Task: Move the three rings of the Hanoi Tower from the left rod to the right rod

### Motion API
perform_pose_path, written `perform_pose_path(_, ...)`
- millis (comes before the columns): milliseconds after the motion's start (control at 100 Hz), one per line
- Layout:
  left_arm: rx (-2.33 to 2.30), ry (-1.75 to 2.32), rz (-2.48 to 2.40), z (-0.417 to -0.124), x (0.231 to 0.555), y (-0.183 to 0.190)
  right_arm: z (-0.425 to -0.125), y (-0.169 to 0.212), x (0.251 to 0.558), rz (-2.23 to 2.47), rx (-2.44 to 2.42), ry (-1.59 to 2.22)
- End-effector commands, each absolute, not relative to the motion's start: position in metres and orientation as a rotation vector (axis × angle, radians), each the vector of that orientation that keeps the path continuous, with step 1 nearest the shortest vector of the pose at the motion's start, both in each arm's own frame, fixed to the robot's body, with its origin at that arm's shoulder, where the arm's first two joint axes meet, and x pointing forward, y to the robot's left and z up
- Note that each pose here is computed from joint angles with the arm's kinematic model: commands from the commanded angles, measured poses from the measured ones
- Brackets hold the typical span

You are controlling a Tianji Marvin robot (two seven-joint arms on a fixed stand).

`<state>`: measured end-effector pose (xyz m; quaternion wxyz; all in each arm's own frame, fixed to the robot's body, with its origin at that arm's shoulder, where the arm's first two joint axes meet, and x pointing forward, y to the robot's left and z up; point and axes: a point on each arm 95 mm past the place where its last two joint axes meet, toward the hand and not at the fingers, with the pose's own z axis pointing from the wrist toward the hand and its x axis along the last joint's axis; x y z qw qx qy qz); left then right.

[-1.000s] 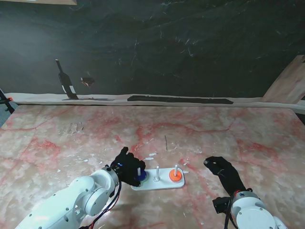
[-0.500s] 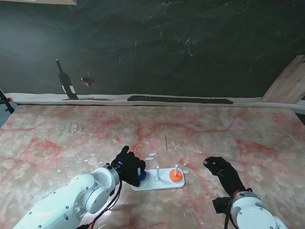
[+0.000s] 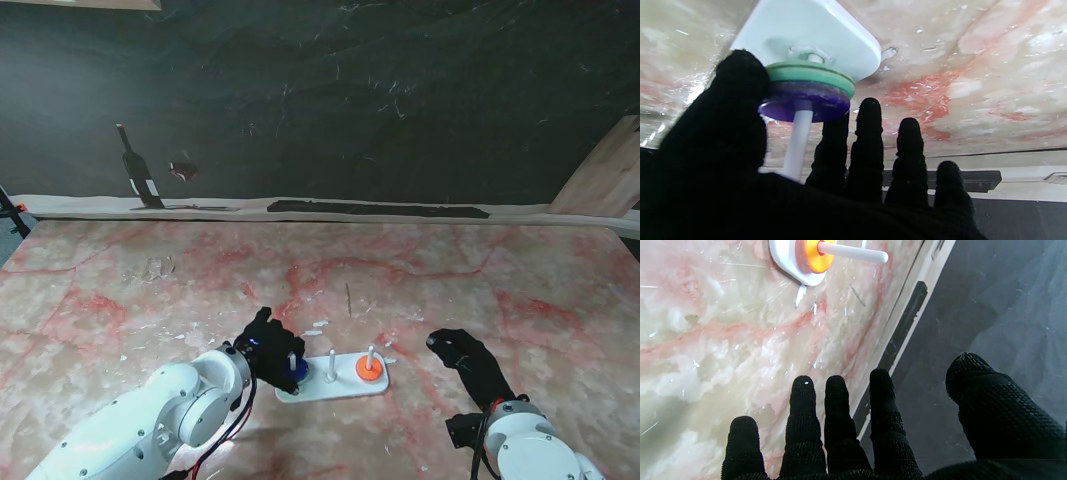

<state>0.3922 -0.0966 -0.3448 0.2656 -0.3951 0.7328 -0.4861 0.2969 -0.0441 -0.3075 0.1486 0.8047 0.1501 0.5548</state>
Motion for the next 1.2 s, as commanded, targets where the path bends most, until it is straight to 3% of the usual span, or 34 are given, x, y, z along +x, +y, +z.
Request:
perform_pose_path(0, -1.072, 1.980, -1.321, -0.3437, 0.3926, -0.0975, -0.3080, -0.0423, 0.2950, 1.595, 2.322, 0.434)
perform_pose_path(1190, -1.095, 2.002, -1.322, -0.3431, 0.3926, -0.0966, -0.3081, -0.0421, 0.2960, 1.600, 2.328, 0.444)
